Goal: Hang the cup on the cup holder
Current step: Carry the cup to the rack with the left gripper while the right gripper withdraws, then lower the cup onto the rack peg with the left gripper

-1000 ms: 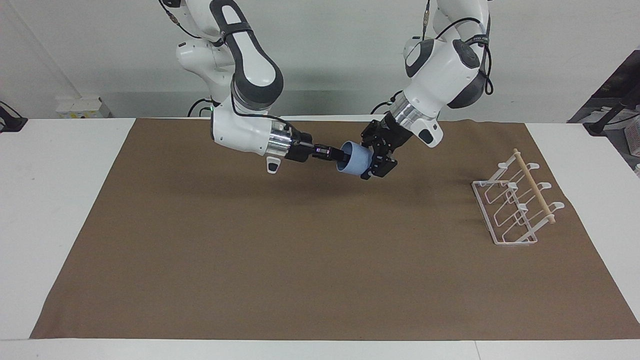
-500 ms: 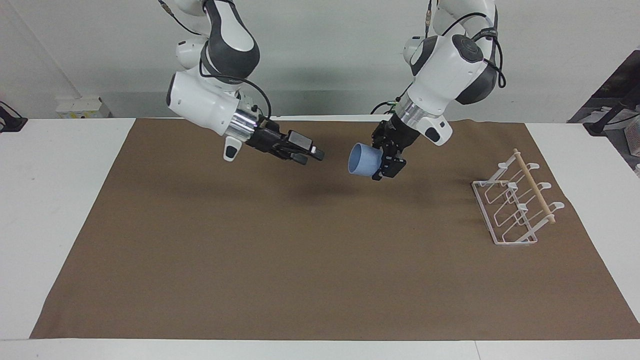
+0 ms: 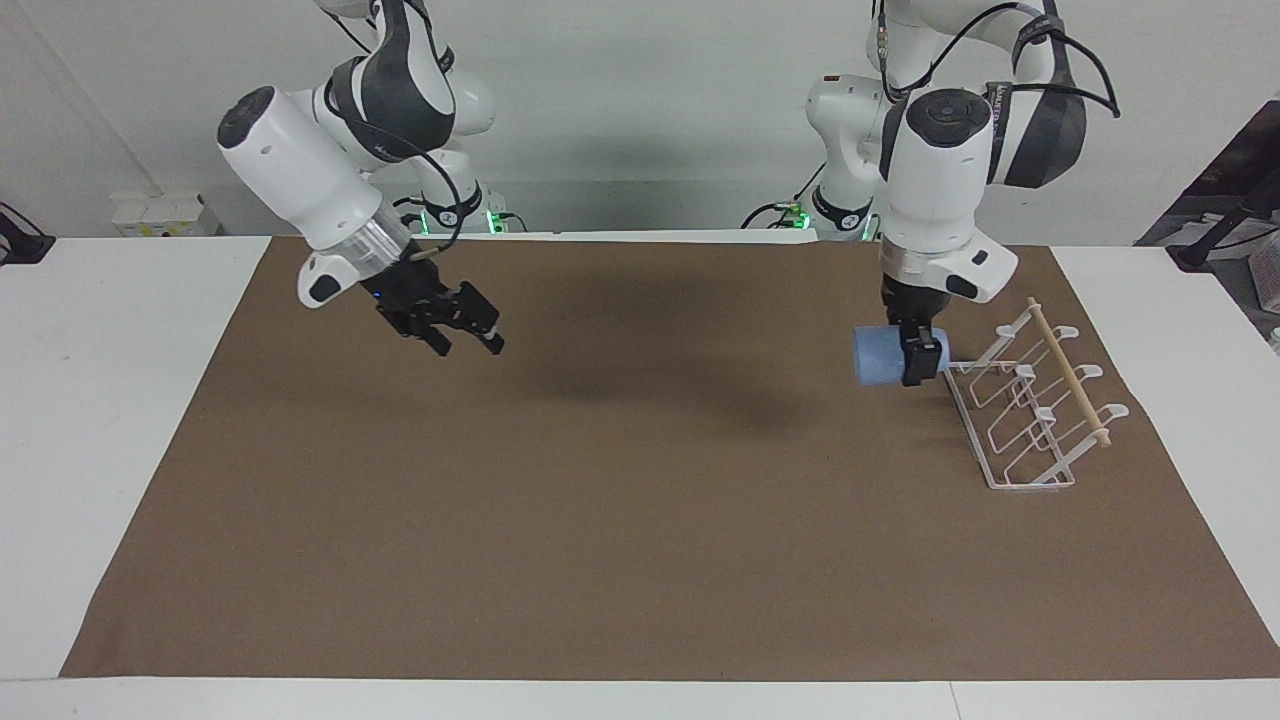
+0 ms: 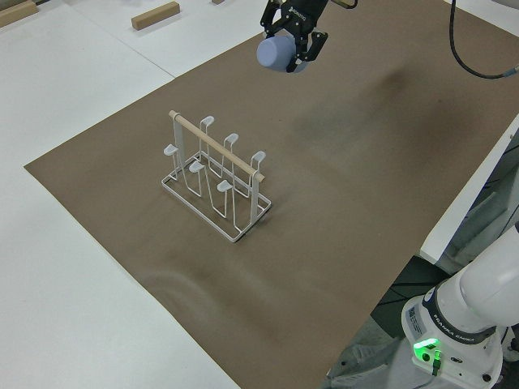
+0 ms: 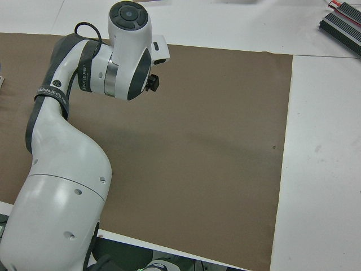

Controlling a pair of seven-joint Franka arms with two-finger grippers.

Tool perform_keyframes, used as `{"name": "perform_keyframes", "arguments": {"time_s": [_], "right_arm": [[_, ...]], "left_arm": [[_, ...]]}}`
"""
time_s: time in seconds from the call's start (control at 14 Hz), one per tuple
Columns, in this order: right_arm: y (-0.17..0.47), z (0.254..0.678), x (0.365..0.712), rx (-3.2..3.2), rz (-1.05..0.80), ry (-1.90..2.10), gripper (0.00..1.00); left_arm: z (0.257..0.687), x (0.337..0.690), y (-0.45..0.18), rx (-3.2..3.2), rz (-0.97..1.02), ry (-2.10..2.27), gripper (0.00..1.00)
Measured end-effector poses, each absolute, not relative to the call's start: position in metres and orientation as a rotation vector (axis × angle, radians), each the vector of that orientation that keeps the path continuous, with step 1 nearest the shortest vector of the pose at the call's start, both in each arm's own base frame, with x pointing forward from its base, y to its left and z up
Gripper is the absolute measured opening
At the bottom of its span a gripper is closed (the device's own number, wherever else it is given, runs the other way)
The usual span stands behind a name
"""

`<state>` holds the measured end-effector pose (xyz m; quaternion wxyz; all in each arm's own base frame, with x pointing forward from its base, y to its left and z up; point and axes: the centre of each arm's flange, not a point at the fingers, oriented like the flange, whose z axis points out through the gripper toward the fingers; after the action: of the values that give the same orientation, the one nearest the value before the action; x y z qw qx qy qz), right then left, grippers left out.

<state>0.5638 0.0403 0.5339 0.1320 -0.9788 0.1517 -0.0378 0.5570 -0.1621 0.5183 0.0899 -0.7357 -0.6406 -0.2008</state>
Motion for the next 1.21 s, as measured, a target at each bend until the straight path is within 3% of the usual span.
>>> {"name": "perform_keyframes", "arguments": {"time_s": [0.29,0.5,0.79,1.21], "right_arm": [[-0.019,0.612,0.547,-3.083,-0.007,0.433,1.0],[-0.04,0.653,0.525,-3.149,0.105,0.383,1.0],[-0.051,0.643,0.524,-3.153,0.252,0.238,1.0],[-0.043,0.636,0.526,-3.155,0.285,0.206,1.0]], "left_arm": [[0.506,0.576,-0.094,-1.978,-0.893,-1.652,0.78],[0.477,0.586,-0.089,-1.887,-1.028,-1.401,0.78],[0.471,0.592,-0.092,-1.869,-1.089,-1.316,0.78],[0.447,0.594,-0.089,-1.888,-1.066,-1.304,0.78]]}}
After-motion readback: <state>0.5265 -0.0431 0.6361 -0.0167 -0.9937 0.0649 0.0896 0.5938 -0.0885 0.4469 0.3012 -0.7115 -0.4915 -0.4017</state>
